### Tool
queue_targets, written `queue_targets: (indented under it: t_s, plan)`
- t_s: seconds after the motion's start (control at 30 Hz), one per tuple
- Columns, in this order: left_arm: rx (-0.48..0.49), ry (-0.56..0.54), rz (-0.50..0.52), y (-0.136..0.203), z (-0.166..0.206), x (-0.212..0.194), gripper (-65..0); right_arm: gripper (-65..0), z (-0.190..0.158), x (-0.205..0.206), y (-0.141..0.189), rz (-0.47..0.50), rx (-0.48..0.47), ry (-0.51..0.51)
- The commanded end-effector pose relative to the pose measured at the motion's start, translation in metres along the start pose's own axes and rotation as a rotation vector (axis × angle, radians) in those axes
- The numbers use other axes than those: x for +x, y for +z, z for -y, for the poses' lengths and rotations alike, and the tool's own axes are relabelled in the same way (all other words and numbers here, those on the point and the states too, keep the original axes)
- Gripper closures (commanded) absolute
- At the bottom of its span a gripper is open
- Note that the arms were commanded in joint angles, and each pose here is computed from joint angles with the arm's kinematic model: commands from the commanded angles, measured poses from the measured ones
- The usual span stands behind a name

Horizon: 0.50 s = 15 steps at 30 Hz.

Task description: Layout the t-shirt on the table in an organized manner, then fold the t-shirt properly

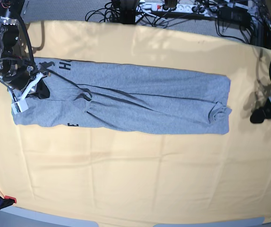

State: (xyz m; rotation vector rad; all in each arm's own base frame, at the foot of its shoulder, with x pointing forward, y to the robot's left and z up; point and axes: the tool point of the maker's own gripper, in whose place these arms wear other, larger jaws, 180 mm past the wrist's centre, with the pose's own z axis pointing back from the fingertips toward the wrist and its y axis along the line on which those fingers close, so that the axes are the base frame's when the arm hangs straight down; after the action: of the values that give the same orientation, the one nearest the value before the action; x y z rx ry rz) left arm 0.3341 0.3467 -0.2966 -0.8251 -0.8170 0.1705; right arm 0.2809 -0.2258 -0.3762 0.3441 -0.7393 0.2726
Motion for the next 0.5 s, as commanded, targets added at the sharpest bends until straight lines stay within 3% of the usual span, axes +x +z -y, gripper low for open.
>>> queue_targets:
  t_s: [0.0, 0.2, 0.47]
  plan:
    - [-0.003, -0.028, 0.036, 0.009, 0.004, 0.014, -42.4, 0.0, 0.005, 0.009, 0.005, 0.017, -0.014, 0.028]
    - [-0.016, 0.048, -0.011, -0.005, -0.004, -0.028, -42.5, 0.0, 0.005, 0.010, 0.005, 0.021, -0.012, 0.027]
    - [-0.101, 0.097, -0.111, -0.052, 0.013, -0.073, -42.5, 0.0, 0.005, 0.010, 0.005, 0.014, -0.013, 0.029]
